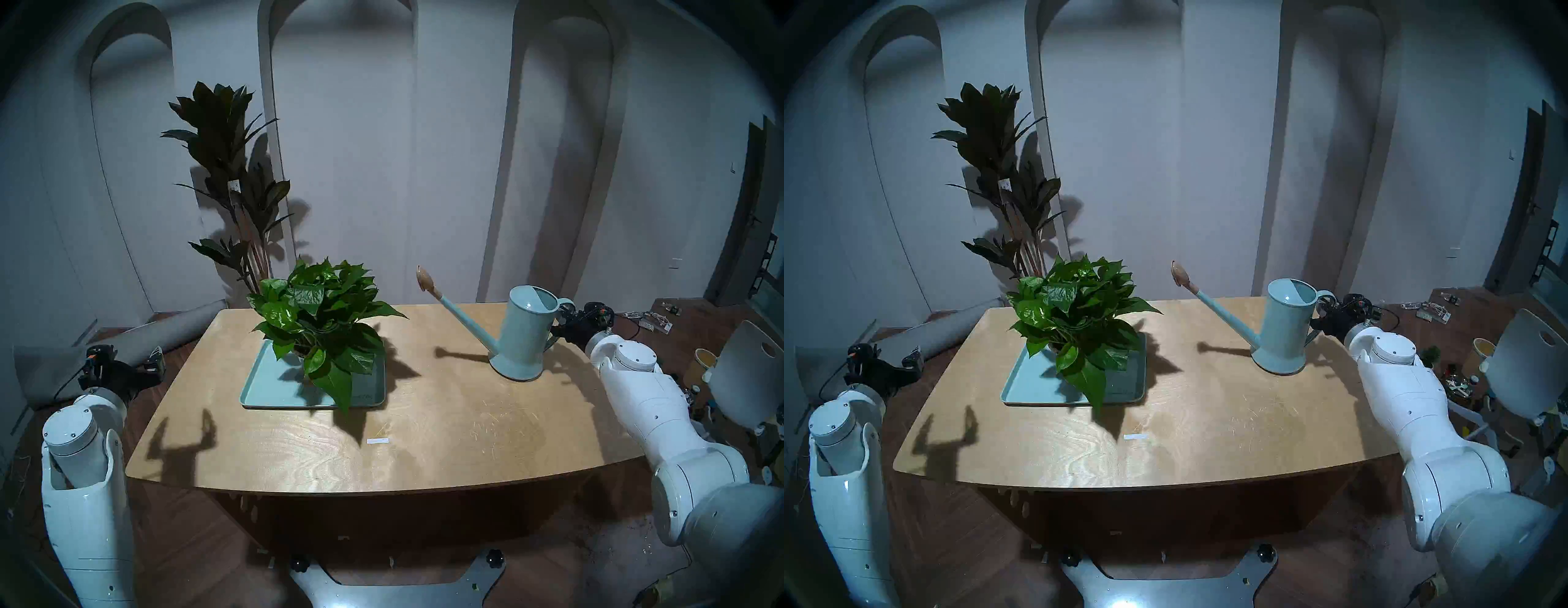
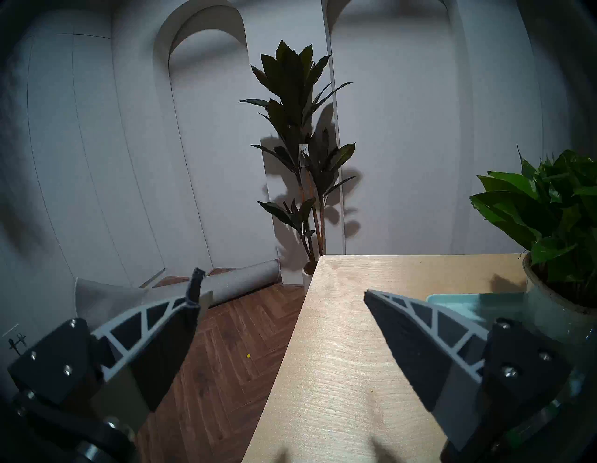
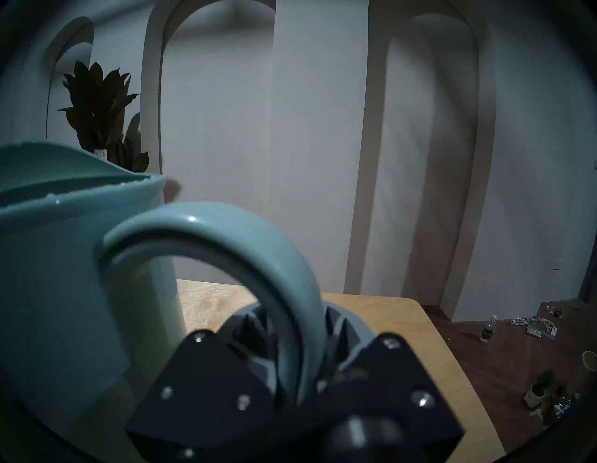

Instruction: Pick up the watering can and pour water into the potted plant, then put the can down

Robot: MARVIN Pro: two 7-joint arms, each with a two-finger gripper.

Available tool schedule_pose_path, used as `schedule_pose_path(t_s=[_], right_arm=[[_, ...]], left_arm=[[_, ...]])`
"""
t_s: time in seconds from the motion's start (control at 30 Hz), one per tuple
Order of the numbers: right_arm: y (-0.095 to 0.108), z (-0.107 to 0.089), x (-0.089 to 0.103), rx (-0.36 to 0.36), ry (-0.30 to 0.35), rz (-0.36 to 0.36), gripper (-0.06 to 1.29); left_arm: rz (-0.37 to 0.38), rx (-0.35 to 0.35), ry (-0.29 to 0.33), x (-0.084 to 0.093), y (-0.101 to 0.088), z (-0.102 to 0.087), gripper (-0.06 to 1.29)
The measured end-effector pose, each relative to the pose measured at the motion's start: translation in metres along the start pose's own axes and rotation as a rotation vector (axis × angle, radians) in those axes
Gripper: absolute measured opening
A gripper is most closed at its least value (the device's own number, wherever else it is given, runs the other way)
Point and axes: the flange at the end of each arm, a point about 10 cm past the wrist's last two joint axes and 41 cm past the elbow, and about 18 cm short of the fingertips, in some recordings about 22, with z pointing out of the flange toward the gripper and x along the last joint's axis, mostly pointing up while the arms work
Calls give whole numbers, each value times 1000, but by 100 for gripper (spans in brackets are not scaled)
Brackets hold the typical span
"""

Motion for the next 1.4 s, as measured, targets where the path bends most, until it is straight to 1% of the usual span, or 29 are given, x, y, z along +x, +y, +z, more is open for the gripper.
schedule_pose_path(t_s=[0.03,0.07,0.47,0.9,1.07,1.2,1.4], right_arm=[[-1,1,0,2,4,0,14],[-2,1,1,4,10,0,13],[-18,-1,13,23,106,35,12],[-30,-10,19,17,174,88,11],[-32,-14,20,5,198,128,10],[-32,-19,16,-5,217,179,10],[-33,-27,6,-8,256,289,10]], left_arm=[[0,0,0,0,0,0,125],[0,0,0,0,0,0,125],[0,0,0,0,0,0,125],[0,0,0,0,0,0,125],[0,0,0,0,0,0,125],[0,0,0,0,0,0,125],[0,0,0,0,0,0,125]])
